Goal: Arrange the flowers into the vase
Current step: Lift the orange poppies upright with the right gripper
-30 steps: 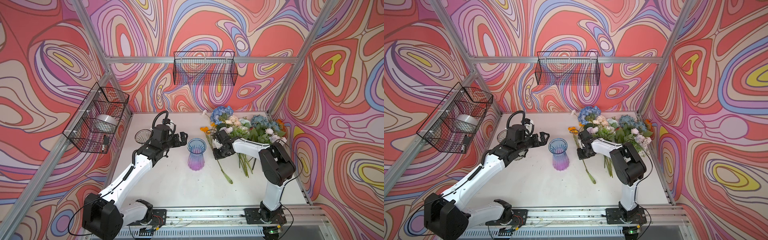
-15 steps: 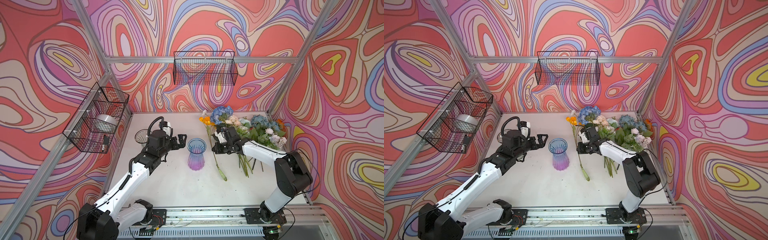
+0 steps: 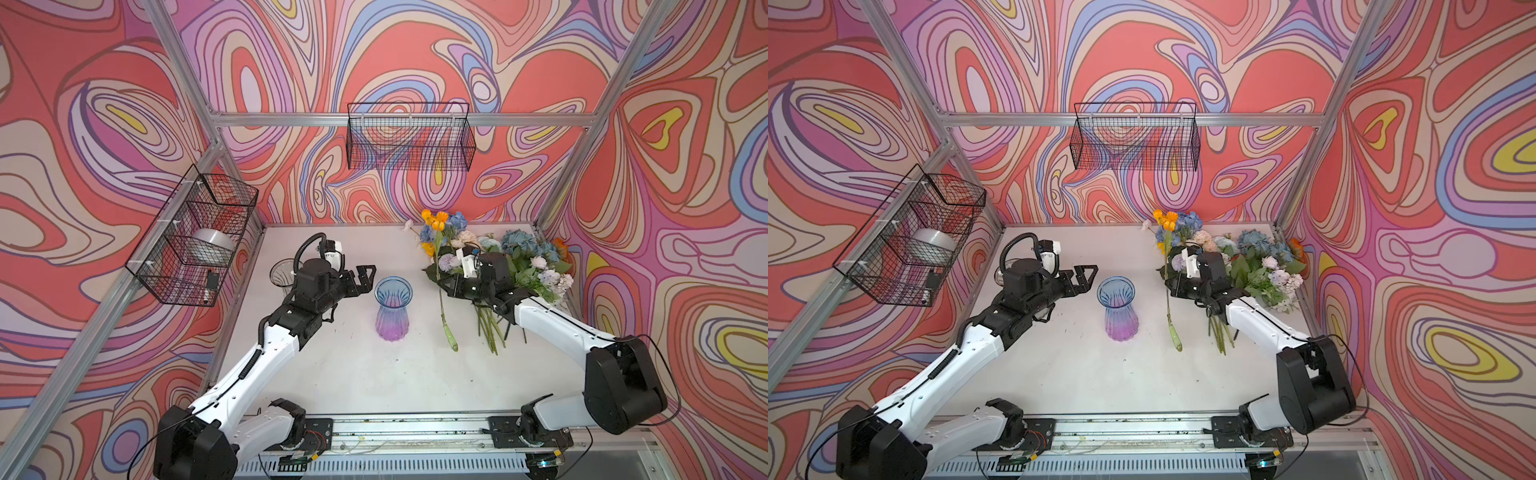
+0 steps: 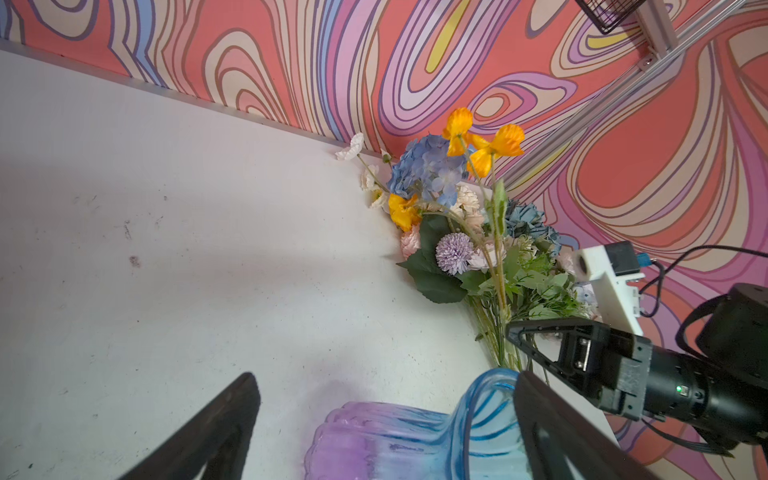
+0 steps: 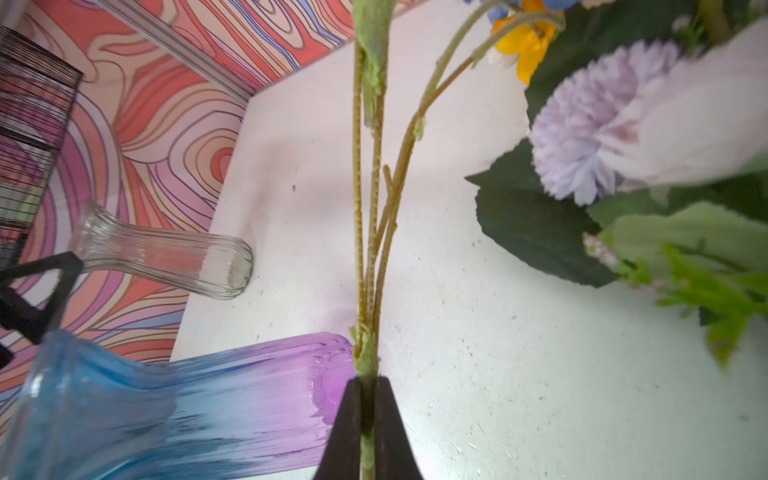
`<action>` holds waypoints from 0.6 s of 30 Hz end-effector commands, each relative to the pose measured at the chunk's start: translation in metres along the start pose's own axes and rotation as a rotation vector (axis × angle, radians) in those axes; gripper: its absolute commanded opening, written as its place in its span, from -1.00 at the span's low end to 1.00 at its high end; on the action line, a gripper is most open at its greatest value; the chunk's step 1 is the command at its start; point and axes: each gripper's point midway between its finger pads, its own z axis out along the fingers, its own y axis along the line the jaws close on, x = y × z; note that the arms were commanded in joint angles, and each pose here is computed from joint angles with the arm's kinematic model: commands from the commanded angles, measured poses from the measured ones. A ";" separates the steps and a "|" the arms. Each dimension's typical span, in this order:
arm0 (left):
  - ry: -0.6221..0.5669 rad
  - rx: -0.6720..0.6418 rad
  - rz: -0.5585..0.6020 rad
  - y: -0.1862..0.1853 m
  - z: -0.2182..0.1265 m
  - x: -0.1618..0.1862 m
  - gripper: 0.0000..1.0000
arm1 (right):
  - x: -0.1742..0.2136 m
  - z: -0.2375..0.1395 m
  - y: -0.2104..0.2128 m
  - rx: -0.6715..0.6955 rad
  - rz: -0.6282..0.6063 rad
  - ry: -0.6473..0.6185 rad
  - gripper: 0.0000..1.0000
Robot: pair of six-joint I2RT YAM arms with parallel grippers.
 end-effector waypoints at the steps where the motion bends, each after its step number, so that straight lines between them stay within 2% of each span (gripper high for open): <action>1: -0.008 0.028 -0.016 -0.003 0.004 -0.002 0.96 | -0.019 -0.016 0.019 -0.067 -0.021 -0.080 -1.00; 7: -0.006 0.038 -0.024 -0.005 0.005 -0.001 0.96 | -0.035 -0.040 0.032 -0.069 -0.036 -0.160 -1.00; 18: -0.008 0.042 -0.040 -0.005 0.005 -0.002 0.96 | -0.068 -0.107 0.021 0.133 -0.020 -0.378 -1.00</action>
